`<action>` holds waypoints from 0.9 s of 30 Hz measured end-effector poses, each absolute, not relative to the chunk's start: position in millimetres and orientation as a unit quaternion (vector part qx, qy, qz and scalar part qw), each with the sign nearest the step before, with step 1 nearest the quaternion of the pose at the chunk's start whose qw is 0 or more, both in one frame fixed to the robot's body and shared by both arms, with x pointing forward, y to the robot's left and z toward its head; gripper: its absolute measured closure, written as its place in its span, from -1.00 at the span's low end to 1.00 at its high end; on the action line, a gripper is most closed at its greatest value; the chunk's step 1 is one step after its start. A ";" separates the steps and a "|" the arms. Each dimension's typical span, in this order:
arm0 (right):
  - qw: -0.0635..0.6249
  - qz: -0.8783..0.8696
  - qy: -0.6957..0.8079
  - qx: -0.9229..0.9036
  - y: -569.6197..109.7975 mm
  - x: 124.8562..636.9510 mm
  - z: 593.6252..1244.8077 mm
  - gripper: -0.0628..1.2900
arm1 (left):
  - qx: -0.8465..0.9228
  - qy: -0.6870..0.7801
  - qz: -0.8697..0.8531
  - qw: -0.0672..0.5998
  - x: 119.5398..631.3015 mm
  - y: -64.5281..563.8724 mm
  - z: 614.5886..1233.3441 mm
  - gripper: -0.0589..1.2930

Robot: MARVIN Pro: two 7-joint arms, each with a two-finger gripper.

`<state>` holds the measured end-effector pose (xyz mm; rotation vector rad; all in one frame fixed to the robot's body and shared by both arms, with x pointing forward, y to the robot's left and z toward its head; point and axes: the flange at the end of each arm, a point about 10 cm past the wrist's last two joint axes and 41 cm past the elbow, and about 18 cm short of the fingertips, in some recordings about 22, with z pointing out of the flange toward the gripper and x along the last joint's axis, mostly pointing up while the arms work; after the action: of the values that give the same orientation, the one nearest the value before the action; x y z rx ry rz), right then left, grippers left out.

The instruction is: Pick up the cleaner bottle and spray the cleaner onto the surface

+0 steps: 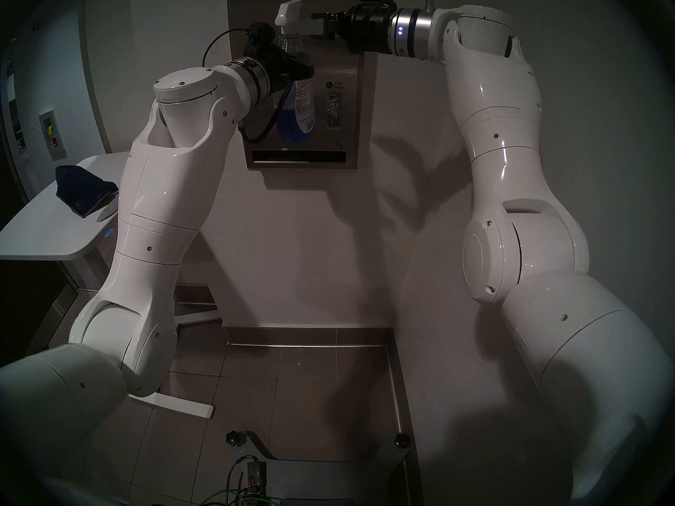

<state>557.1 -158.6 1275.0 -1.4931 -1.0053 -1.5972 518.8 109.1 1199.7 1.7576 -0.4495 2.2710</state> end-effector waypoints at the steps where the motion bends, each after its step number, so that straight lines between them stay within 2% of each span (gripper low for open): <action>1: 0.359 -0.619 -0.392 -0.578 -158.1 557.5 1274.4 -0.91 | 0.600 -0.154 0.776 0.117 518.8 109.1 1199.8 0.28; 27: 0.360 -0.641 -0.410 -0.540 -134.7 582.1 1268.3 -0.91 | 0.597 -0.152 0.779 0.116 519.4 109.6 1201.4 0.28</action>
<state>582.1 -134.7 1268.3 -1.3913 -1.0557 -1.6524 519.4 109.6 1201.4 1.7494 -0.4453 2.2810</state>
